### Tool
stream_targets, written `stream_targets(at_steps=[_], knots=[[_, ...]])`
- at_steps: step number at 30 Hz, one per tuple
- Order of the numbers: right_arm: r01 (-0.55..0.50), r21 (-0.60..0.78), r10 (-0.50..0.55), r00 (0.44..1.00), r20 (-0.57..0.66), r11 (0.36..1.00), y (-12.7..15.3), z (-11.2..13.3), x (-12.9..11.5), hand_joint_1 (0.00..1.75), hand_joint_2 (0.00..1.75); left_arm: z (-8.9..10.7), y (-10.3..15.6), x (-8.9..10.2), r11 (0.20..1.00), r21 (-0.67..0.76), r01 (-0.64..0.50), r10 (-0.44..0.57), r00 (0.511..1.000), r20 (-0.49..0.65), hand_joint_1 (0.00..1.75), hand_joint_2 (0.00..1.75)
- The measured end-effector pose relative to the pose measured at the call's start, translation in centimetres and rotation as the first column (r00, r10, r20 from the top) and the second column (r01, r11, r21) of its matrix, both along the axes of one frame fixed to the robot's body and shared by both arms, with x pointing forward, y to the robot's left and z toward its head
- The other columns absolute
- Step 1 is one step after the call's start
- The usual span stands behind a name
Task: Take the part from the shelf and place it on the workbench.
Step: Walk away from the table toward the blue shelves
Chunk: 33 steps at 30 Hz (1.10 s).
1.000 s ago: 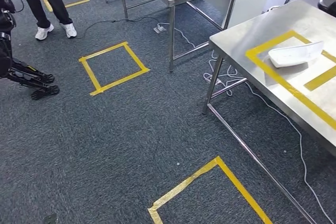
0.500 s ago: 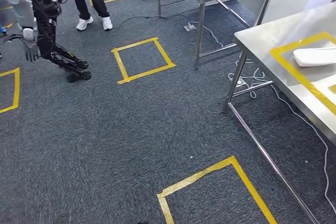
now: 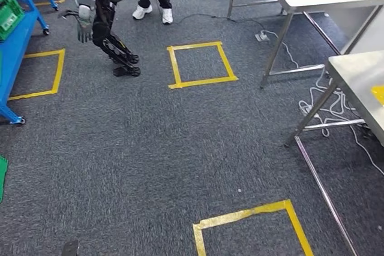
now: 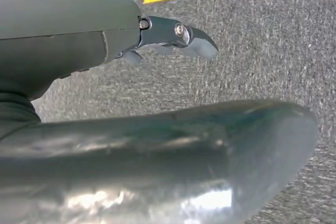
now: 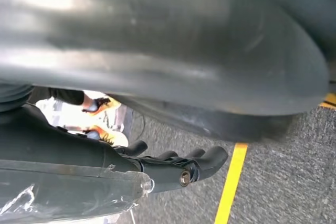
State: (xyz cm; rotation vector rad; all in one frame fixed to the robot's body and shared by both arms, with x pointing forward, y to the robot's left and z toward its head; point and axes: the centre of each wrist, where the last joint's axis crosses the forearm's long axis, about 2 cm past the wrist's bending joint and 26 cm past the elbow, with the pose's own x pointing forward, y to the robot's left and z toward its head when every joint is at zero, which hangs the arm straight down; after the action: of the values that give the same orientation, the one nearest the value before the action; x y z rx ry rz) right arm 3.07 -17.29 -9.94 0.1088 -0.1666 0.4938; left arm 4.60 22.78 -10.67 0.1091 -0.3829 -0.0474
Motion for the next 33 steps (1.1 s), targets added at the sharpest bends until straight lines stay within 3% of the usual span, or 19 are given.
stream_targets(at_steps=[33], knots=[[0.021,0.006,-0.021,1.000,-0.003,1.000,0.13,0.04,0.10,0.00,0.00,0.11,-0.56,0.29,1.000,0.005,0.014,-0.014,0.999,0.036,0.00,0.00]])
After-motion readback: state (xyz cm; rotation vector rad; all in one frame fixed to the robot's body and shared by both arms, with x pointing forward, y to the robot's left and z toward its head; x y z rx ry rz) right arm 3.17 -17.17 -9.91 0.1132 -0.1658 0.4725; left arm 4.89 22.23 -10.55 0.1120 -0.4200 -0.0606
